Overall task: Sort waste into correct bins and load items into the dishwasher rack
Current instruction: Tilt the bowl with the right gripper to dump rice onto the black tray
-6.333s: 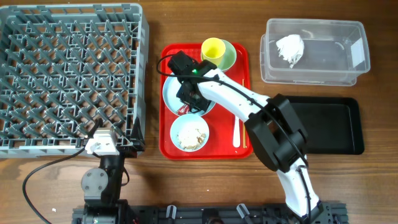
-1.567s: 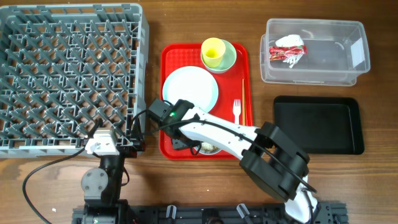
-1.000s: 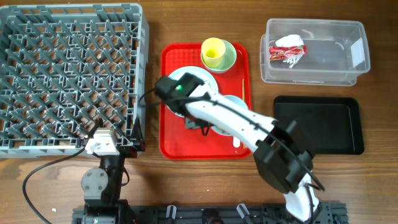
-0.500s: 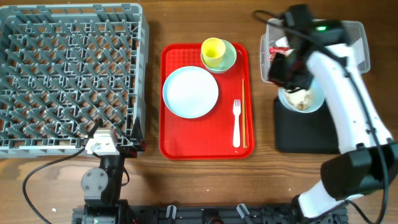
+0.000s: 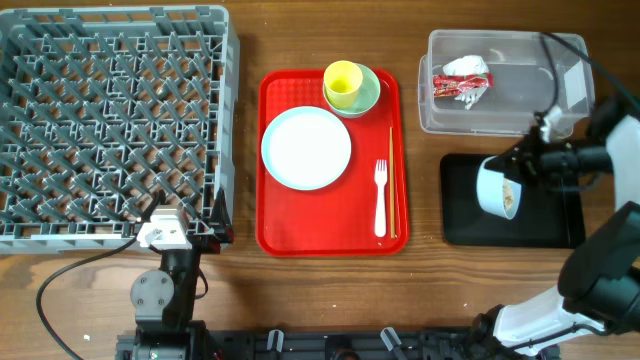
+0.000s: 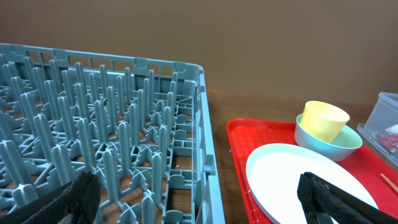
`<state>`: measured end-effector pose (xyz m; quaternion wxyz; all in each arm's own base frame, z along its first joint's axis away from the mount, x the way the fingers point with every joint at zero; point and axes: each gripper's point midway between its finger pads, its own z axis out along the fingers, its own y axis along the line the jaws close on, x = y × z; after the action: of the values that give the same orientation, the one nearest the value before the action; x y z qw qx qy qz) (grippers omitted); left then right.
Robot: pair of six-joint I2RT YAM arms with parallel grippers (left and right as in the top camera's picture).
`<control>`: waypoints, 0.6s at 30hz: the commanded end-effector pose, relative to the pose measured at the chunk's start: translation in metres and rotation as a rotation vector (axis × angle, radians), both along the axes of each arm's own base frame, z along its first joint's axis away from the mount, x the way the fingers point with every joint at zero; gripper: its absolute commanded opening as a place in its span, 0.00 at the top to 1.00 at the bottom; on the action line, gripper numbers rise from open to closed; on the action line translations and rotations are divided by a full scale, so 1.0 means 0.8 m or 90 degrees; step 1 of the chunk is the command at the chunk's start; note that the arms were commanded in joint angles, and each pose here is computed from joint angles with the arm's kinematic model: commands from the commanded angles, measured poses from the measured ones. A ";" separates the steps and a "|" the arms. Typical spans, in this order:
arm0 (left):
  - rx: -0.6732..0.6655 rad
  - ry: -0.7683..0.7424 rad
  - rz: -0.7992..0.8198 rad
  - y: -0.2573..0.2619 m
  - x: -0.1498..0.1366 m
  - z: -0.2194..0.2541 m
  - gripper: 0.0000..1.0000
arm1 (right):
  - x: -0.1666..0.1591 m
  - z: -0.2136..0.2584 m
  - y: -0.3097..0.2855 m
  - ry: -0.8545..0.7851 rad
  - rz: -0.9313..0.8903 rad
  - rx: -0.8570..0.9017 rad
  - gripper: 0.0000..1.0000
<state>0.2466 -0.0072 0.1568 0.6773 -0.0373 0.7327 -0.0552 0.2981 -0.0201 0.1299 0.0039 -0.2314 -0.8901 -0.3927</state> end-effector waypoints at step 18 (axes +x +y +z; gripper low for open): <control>0.010 0.002 0.003 0.001 0.000 -0.002 0.00 | -0.005 0.019 -0.054 -0.202 -0.194 0.208 0.96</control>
<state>0.2466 -0.0072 0.1568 0.6773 -0.0373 0.7327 -0.0552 0.2910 -0.0584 0.1328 -0.1327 -0.2856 -0.7831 -0.5362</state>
